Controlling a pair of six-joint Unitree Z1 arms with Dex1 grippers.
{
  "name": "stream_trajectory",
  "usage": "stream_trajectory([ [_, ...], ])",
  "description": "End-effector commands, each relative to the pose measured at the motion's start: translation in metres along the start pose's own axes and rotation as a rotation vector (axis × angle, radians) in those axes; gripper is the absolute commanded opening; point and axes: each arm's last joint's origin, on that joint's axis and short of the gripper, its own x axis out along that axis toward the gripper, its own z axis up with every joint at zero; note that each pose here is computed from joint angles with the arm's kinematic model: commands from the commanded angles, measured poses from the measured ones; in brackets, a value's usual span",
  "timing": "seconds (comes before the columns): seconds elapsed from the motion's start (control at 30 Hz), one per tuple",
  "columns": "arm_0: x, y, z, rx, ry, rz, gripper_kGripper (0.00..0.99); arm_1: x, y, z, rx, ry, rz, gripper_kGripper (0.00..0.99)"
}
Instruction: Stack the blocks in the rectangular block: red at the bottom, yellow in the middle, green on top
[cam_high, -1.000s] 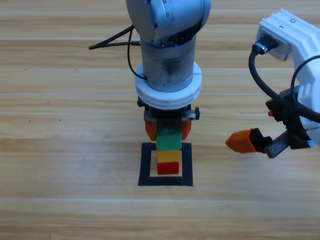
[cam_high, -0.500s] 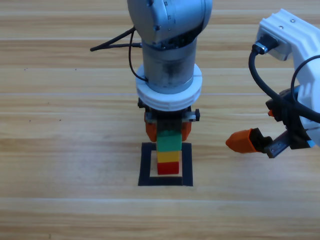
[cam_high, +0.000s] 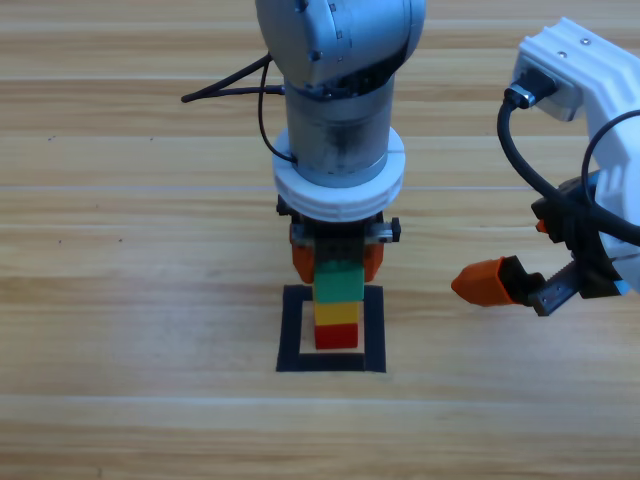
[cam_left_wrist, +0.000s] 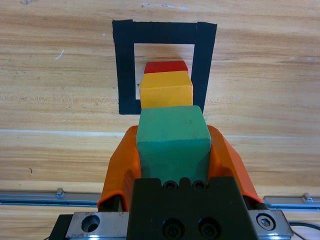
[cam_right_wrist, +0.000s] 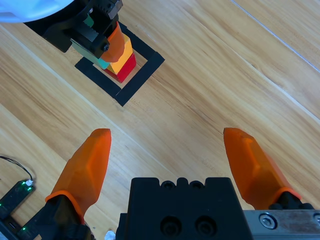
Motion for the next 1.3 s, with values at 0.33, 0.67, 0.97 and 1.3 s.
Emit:
stream_trajectory([
  [0.33,0.018,-0.007,0.001,0.038,0.010,0.039,0.020,0.013,-0.004,0.001,0.006,0.043,-0.023,0.986],
  [0.67,0.022,-0.007,0.005,0.039,0.011,0.045,0.020,0.014,-0.004,0.001,0.007,0.044,-0.024,0.986],
  [0.97,0.028,-0.007,0.010,0.039,0.015,0.051,0.020,0.015,-0.004,0.000,0.005,0.047,-0.023,0.986],
  [1.3,0.028,-0.007,0.011,0.038,0.016,0.053,0.020,0.015,-0.003,0.001,0.005,0.048,-0.018,0.986],
])
